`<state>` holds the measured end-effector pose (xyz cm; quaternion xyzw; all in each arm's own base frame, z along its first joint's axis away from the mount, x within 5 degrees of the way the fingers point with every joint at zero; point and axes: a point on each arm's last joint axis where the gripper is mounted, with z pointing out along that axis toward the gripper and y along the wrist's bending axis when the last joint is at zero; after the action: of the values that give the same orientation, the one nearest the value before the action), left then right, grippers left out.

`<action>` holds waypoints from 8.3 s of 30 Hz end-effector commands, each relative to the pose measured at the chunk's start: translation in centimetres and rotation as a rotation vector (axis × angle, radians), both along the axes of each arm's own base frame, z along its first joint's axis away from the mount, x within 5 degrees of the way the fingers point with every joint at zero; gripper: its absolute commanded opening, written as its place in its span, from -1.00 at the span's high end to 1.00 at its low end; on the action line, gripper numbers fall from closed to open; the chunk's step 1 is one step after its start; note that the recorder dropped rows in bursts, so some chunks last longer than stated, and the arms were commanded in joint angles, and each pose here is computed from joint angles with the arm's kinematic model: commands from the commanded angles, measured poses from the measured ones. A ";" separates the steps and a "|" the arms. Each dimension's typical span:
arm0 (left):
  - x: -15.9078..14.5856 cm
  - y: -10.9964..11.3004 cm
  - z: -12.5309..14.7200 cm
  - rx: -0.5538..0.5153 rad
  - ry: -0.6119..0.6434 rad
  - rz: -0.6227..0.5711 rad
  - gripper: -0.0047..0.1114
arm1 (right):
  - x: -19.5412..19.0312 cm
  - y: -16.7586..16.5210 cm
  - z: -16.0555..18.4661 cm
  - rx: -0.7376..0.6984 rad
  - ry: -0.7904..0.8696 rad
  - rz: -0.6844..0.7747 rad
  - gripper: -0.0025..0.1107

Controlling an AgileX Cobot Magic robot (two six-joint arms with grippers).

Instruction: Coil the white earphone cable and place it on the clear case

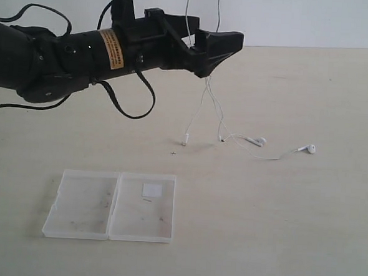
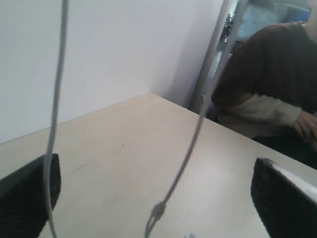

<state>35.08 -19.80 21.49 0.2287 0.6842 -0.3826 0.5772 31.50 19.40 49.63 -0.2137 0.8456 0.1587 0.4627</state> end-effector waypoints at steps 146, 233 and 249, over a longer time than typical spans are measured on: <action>-3.9 3.8 10.1 0.183 -0.005 0.071 0.92 | -7.6 -12.8 -22.6 0.069 0.083 -0.311 0.96; -5.9 5.2 13.0 0.060 -0.017 -0.070 0.92 | -9.1 -9.9 -23.0 -0.032 0.041 0.193 -0.30; -6.2 5.8 13.0 0.071 -0.013 -0.186 0.92 | -11.3 -9.2 -20.6 0.097 0.005 0.293 -0.36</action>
<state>28.92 -13.95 34.03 0.3117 0.6775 -0.3937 0.5375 20.61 9.84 28.75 -0.3117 0.8075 0.2326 0.4435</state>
